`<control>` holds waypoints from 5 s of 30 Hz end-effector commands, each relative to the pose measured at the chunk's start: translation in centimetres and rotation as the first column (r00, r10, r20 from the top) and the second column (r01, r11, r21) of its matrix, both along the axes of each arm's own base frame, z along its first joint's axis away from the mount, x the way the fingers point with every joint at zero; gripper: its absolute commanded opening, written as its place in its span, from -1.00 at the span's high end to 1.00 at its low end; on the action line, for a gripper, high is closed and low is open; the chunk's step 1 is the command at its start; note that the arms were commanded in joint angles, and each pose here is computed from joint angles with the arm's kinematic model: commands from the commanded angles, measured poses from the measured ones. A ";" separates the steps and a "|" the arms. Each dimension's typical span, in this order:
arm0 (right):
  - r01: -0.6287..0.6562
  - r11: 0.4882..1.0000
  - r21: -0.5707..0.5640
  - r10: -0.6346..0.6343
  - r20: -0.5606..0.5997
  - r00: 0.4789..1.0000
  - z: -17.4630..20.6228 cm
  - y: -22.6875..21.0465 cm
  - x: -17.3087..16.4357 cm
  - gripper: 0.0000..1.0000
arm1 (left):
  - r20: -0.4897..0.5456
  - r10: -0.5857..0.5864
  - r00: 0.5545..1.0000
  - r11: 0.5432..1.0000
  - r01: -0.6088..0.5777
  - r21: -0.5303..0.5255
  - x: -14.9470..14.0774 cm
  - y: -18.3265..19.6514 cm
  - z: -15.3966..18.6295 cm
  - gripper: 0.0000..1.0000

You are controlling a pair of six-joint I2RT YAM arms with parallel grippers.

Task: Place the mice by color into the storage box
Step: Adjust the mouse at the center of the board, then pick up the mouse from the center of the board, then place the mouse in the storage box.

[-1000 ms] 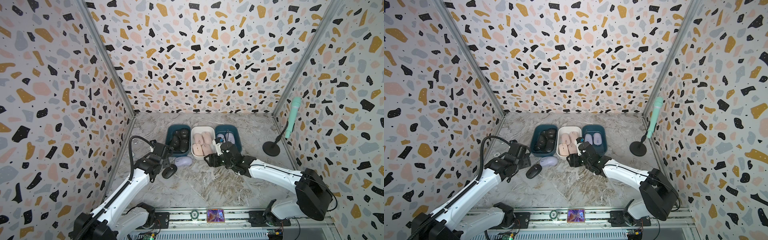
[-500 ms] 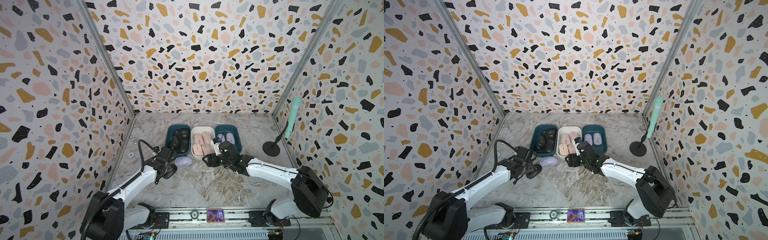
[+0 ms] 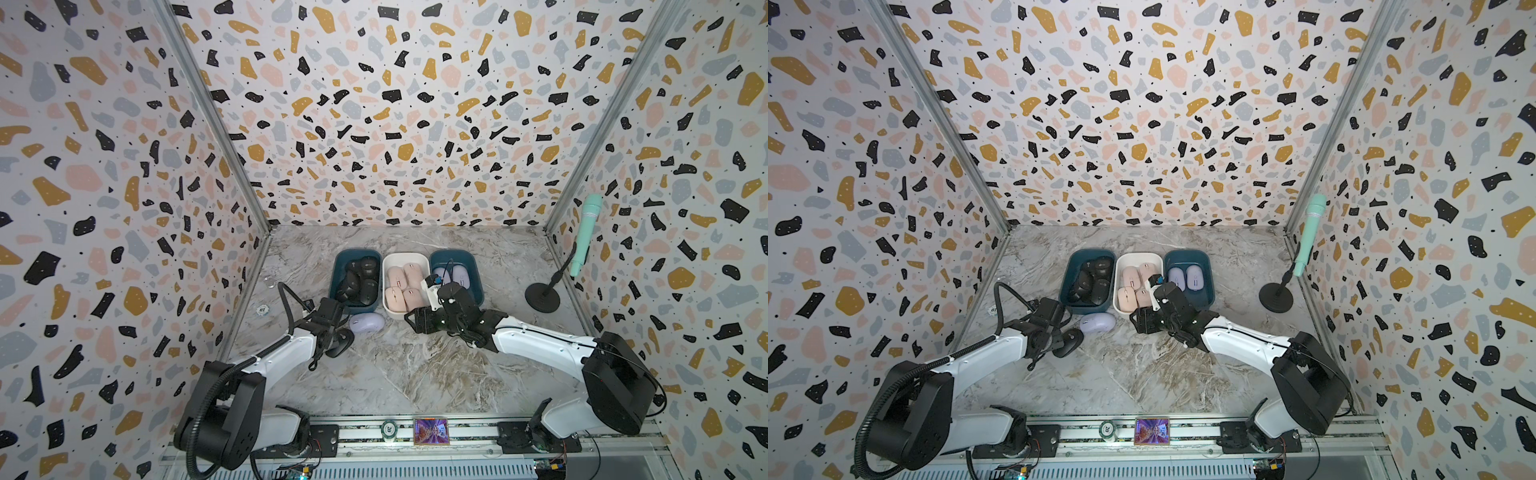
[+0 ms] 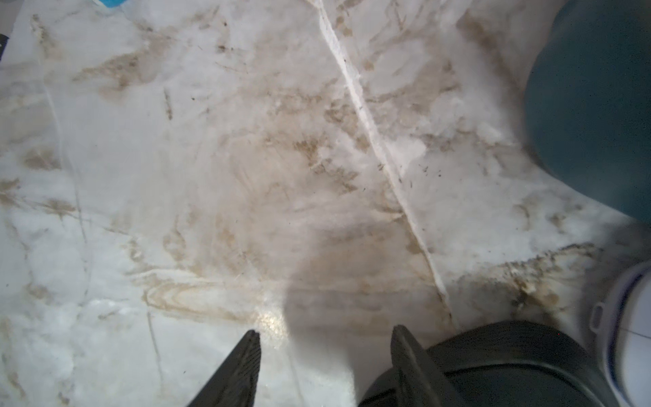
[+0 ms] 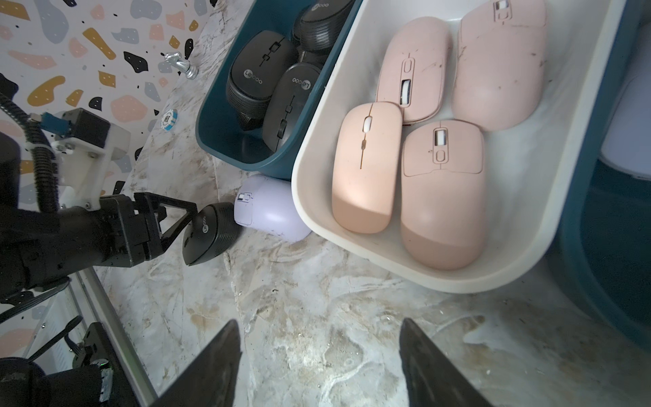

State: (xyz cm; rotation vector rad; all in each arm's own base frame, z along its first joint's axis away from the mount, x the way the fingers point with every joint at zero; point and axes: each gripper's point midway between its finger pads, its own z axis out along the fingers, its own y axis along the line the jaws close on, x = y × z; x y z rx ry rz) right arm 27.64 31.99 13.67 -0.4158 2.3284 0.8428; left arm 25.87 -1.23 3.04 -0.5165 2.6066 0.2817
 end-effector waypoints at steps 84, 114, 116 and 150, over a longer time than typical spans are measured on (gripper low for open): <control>-0.004 0.997 0.077 0.004 0.005 1.000 2.3 1.4 0.8 -0.44 | -0.007 -0.361 0.932 0.930 0.360 -0.073 -2.3 -9.4 0.1 -0.30; 0.003 0.997 0.073 -0.004 0.002 1.000 2.1 1.3 0.9 -0.44 | -0.067 -0.353 0.933 0.932 0.344 -0.118 -2.8 -10.1 -1.6 -0.03; 0.004 0.997 0.072 -0.004 0.003 1.000 2.1 1.2 0.8 -0.44 | -0.051 -0.347 0.936 0.933 0.339 -0.120 -2.7 -10.1 -1.1 -0.02; 0.012 0.996 0.091 -0.015 0.036 0.999 3.7 1.1 1.1 -0.45 | 0.337 -0.326 0.883 0.939 0.344 0.008 16.8 -10.3 17.0 -0.05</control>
